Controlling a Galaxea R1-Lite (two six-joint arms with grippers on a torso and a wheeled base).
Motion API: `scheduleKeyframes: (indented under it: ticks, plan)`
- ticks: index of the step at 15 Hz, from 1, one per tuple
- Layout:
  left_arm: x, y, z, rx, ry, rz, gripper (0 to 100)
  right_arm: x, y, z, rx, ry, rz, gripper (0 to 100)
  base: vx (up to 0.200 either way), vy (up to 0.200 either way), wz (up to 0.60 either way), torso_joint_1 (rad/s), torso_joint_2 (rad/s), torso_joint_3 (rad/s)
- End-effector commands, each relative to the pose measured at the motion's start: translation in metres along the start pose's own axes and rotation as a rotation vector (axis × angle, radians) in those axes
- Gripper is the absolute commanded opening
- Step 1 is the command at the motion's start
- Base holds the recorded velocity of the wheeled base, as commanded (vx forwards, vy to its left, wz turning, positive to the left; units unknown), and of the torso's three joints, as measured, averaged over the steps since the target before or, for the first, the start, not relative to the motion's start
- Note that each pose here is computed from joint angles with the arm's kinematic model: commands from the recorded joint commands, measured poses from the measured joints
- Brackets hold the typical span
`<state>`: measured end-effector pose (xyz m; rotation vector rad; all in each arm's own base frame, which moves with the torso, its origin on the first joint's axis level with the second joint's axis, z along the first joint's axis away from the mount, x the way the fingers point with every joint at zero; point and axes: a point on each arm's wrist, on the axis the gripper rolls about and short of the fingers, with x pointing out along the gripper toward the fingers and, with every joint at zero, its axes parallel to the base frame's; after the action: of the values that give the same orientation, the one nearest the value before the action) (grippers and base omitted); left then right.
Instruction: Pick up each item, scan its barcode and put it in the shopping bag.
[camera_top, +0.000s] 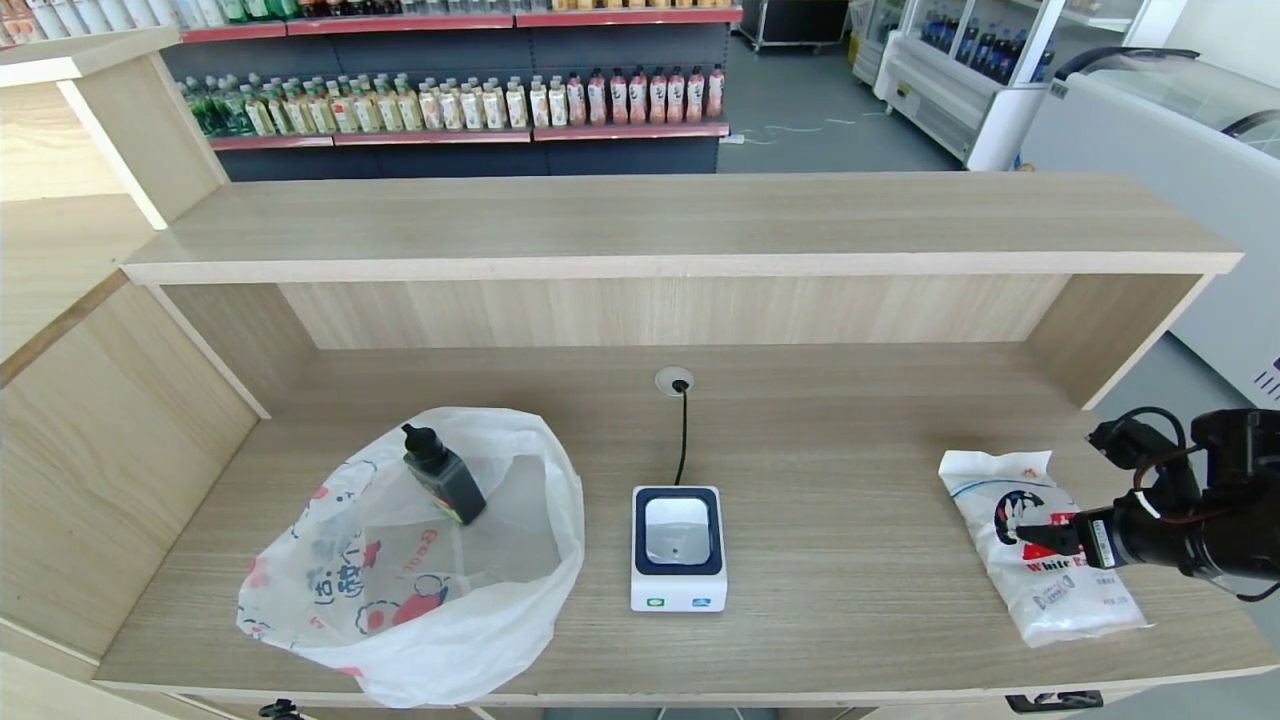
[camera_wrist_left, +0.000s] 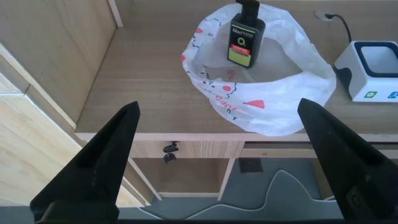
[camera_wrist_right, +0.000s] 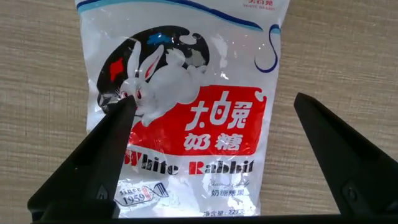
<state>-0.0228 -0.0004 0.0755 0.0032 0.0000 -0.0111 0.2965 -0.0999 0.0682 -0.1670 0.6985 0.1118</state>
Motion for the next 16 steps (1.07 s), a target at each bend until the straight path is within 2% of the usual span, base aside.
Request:
scheduleKeyframes:
  ticks: [1,6,7,16]
  plan:
    - [0.000,0.000,0.000,0.001,0.000,0.000,100,0.008,0.000,-0.005,0.005,0.018,0.011,100,0.000,0.000,0.00,0.000,0.00,0.000]
    - [0.000,0.000,0.000,0.000,0.000,0.000,100,0.018,-0.001,-0.007,-0.008,-0.025,0.024,100,0.000,0.000,0.00,0.000,0.00,0.000]
    - [0.000,0.000,0.000,0.000,0.000,0.000,100,0.018,0.000,-0.008,-0.006,-0.025,0.024,0,0.000,0.000,0.00,0.000,0.00,0.000]
    - [0.000,0.000,0.000,0.000,0.002,0.000,100,0.005,0.001,-0.003,-0.011,-0.047,0.014,0,0.000,0.000,0.00,0.000,0.00,0.000]
